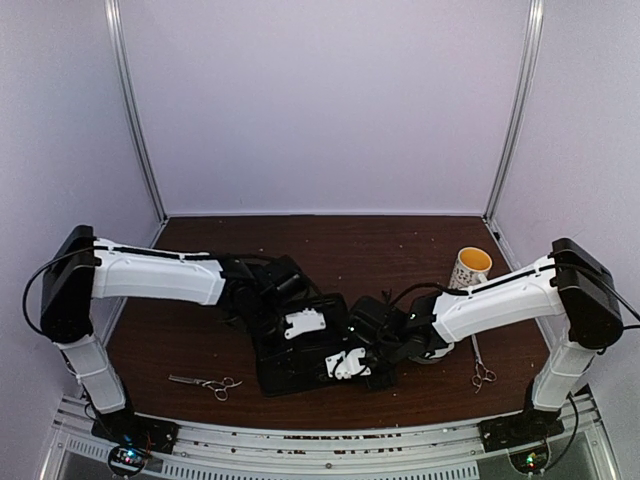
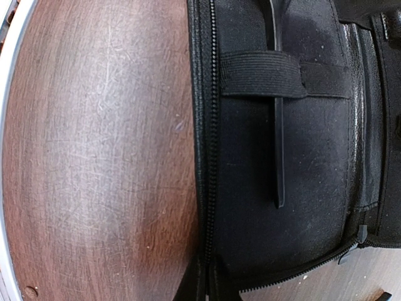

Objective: Sort the hair-cutting tools

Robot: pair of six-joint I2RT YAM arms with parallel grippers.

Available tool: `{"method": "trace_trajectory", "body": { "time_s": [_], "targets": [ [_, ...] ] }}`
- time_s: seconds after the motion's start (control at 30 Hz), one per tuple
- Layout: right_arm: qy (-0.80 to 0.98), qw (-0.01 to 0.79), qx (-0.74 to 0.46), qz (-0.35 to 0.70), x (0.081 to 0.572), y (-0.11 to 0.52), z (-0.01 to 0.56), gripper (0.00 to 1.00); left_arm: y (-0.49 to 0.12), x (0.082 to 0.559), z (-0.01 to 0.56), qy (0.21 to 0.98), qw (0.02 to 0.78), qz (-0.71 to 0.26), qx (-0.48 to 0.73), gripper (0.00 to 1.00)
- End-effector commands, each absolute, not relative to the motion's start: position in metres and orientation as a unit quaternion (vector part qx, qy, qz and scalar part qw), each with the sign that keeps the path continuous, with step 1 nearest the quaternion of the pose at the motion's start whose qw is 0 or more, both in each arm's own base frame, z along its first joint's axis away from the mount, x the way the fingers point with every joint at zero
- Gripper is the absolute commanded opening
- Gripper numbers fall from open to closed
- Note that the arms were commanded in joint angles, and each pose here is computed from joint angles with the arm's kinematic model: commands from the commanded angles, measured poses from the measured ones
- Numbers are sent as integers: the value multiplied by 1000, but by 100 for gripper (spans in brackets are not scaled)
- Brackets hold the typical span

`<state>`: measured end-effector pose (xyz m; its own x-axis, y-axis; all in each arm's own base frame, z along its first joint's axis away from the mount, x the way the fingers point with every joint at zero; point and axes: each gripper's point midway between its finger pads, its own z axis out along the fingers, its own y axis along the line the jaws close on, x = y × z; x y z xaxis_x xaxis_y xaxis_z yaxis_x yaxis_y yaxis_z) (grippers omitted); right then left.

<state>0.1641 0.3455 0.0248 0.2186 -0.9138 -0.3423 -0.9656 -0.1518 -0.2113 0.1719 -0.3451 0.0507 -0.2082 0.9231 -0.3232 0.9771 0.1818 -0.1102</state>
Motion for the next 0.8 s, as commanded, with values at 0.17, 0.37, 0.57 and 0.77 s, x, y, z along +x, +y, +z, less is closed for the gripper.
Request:
{"method": "trace_trajectory", "body": {
  "time_s": [0.17,0.37,0.57,0.77],
  "targets": [
    [627,185,-754,64,161,340,22,0,-300,260,117,833,228,-152,481,36],
    [628,180,-754,70,160,342,22,0,-273,311,104,861,244,-60,442,40],
    [629,178,-754,73,159,343,23,0,-286,325,91,858,236,-58,452,38],
    [628,176,-755,76,157,343,23,0,-284,337,83,862,243,-36,444,24]
  ]
}}
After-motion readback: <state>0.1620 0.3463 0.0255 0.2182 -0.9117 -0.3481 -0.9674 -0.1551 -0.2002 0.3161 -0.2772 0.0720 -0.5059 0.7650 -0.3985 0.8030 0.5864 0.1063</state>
